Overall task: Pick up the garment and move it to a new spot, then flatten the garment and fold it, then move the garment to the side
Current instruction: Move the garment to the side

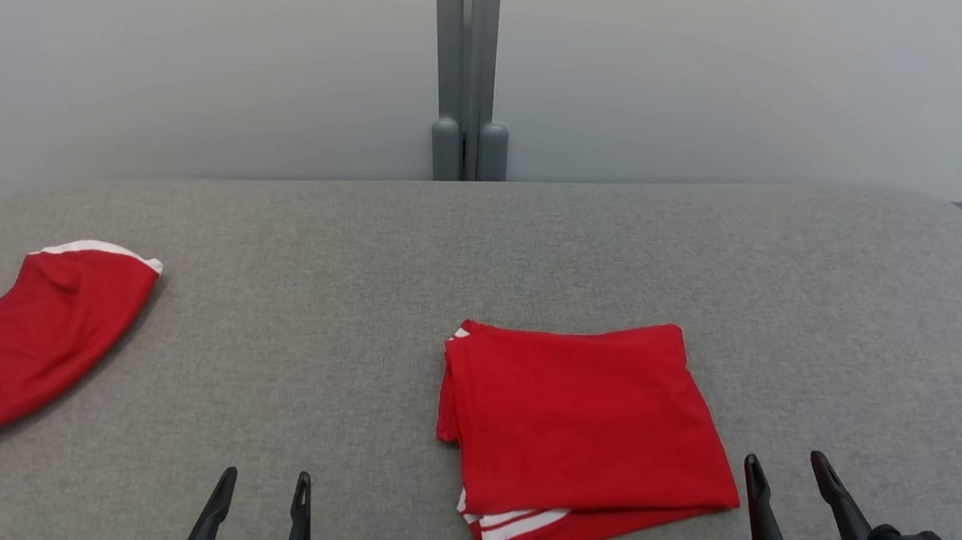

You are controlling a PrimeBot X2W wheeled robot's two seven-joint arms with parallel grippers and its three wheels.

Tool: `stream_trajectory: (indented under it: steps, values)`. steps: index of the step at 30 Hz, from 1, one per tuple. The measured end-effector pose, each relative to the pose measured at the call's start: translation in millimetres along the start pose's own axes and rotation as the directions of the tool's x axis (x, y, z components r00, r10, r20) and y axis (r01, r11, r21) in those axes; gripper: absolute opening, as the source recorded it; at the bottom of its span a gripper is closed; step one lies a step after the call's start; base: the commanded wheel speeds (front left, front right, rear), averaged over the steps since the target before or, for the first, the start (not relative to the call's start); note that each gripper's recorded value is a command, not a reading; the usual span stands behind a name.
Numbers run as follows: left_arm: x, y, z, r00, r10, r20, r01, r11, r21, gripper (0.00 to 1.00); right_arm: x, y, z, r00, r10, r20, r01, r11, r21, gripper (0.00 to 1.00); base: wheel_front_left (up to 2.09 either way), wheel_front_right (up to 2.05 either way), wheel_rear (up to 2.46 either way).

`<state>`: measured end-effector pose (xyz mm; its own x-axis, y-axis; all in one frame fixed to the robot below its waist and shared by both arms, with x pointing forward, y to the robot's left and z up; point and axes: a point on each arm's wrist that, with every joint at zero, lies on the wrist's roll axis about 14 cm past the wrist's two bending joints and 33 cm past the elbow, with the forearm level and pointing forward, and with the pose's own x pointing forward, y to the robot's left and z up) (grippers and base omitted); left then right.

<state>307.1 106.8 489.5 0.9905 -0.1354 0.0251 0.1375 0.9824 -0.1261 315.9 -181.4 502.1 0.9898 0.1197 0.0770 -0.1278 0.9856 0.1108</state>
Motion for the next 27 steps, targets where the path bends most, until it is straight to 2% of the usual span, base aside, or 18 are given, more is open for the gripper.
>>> stream_trajectory:
  steps: [10,17,21,27]
  values:
    - [10.2,-2.4,-7.5,1.000,-0.005,-0.027,0.005,1.000,-0.002,1.00,33.8,-1.5,-9.8,0.999,0.032,-0.041,-0.031,0.999,0.015,1.00,0.00,0.00,0.00]
    - [18.6,-6.3,-14.1,0.999,-0.013,-0.050,0.012,1.000,-0.008,1.00,62.7,-20.6,-39.2,0.981,0.046,-0.186,-0.039,0.998,0.038,1.00,0.00,0.00,0.00]
    - [28.0,-7.3,-17.3,0.998,-0.014,-0.060,0.014,1.000,-0.010,1.00,80.6,-34.8,-54.8,0.948,0.058,-0.312,-0.043,0.997,0.057,1.00,0.00,0.00,0.00]
    - [40.9,-8.9,-25.9,0.996,-0.019,-0.085,0.018,1.000,-0.013,1.00,93.6,-46.3,-83.9,0.864,0.090,-0.496,-0.035,0.992,0.118,1.00,0.00,0.00,0.00]
